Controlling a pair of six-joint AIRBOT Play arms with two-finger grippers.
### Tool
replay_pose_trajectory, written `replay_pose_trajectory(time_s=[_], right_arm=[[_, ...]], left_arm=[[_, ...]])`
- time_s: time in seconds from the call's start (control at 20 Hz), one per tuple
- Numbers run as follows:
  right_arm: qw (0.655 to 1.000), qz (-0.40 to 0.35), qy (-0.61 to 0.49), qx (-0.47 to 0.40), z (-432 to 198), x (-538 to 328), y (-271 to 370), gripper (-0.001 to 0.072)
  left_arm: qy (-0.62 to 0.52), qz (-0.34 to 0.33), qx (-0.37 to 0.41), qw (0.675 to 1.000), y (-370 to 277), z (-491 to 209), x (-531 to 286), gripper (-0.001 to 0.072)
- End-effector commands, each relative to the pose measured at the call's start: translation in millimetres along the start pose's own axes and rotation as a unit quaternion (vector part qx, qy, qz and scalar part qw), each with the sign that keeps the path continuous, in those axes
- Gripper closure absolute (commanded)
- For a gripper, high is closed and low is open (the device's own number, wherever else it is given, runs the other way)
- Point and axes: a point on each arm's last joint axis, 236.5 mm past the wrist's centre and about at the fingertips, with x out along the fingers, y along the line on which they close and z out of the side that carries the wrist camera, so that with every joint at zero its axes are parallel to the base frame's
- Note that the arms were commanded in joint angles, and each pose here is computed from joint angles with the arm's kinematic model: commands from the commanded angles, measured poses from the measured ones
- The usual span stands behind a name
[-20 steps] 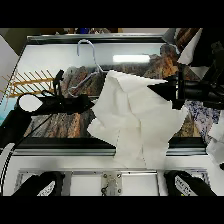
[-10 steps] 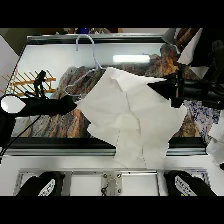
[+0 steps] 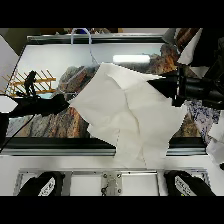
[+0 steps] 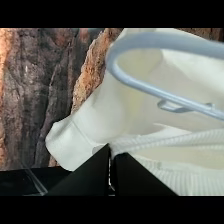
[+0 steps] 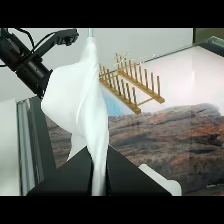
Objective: Fold the clothes and pants, and hang the long-sleeved shirts on hangers.
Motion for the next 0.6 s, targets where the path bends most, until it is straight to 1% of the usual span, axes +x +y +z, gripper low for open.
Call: replay_pose_trajectory(time_s=[0.0,0.2,0.3,0.55], right_arm=[[0.998,0.012,-0.053,0.009,26,-1,6,0.0686],[0.998,0.012,-0.054,0.019,27,-2,8,0.0686],[0.998,0.011,-0.054,0.018,28,-2,8,0.0686],[0.998,0.014,-0.050,0.043,25,-1,8,0.0683]], left_arm=[[-0.004,0.006,0.001,1.000,4,2,0,0.0691],[-0.009,0.001,0.000,1.000,1,5,0,0.0691],[-0.006,-0.017,-0.002,1.000,-9,2,1,0.0690],[-0.009,-0.046,0.026,0.999,-38,-3,8,0.0690]])
